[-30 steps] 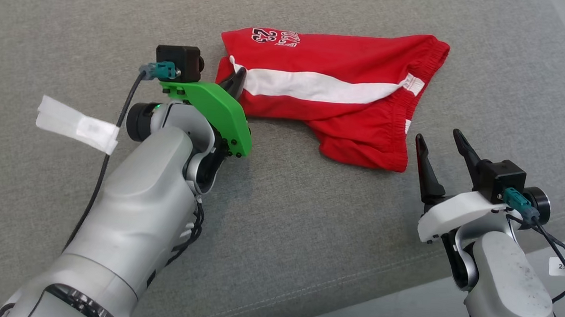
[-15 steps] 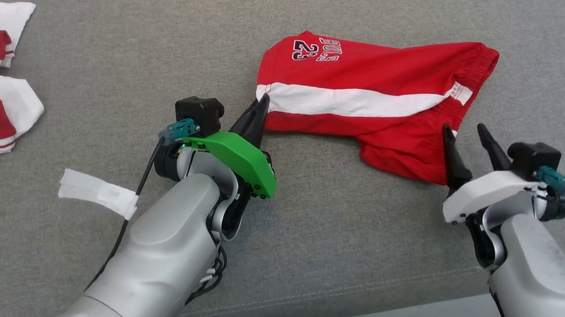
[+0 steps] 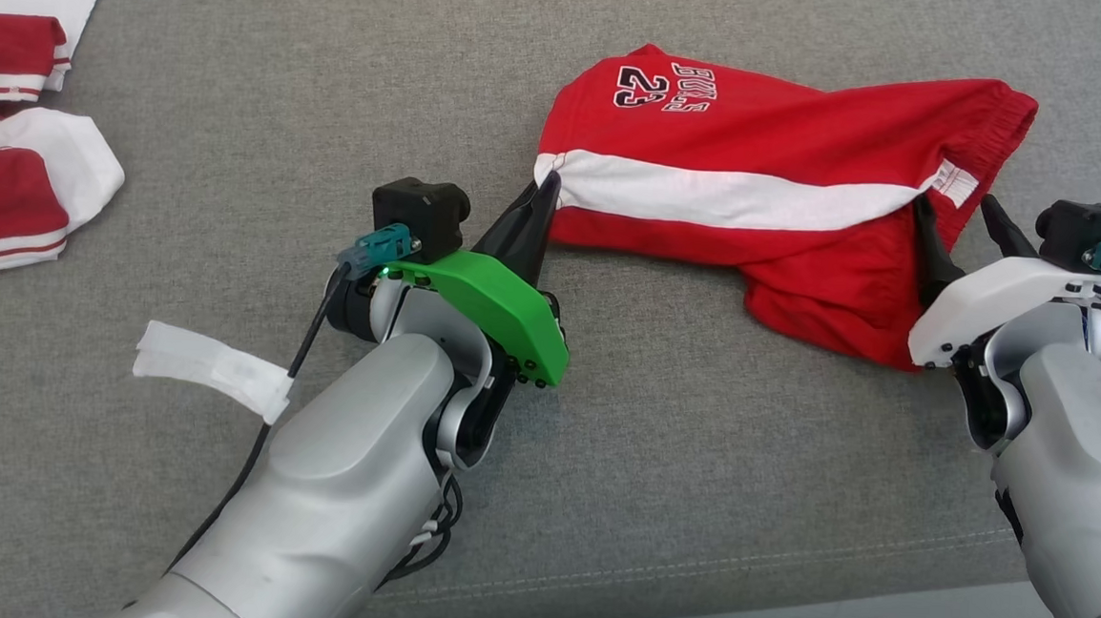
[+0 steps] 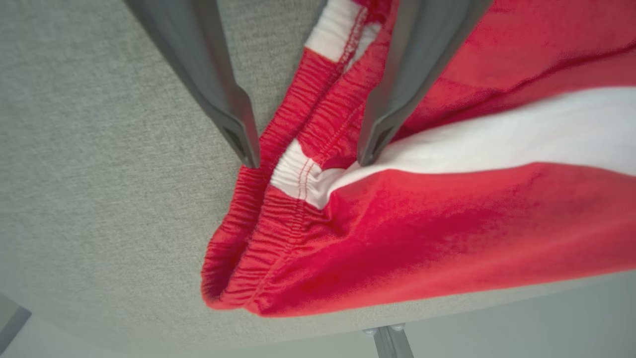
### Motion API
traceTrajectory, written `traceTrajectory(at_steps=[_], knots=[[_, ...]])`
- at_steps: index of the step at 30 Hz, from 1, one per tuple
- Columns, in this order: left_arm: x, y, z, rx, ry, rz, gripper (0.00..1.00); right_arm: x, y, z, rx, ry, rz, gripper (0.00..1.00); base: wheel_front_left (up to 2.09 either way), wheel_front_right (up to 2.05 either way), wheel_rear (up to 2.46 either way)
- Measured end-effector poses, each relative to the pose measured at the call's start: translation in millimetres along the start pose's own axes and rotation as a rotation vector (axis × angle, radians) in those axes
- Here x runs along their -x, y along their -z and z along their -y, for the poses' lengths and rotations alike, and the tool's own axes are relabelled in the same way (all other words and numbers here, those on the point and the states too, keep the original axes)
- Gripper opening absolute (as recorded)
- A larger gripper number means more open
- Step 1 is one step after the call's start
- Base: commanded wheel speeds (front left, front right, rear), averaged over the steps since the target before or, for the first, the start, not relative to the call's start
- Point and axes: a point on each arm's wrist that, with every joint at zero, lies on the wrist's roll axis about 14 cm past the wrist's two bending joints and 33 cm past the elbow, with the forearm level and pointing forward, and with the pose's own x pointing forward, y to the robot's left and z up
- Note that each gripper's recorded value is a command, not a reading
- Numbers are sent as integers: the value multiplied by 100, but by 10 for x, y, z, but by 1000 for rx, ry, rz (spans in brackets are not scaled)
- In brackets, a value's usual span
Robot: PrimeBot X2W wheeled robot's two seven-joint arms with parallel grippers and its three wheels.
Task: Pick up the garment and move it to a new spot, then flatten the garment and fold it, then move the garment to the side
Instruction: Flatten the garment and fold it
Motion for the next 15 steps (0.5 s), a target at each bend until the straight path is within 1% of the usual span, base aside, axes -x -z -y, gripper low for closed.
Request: traceTrajectory(at_steps=[6,15], knots=[[-6,6,-54,-1,-9,-6,0,-115,35,-54,13,-20,-29,100,0,0,0],[-12,32,-118,-8,-18,-20,0,-241,23,-155,65,-64,-54,100,0,0,0]])
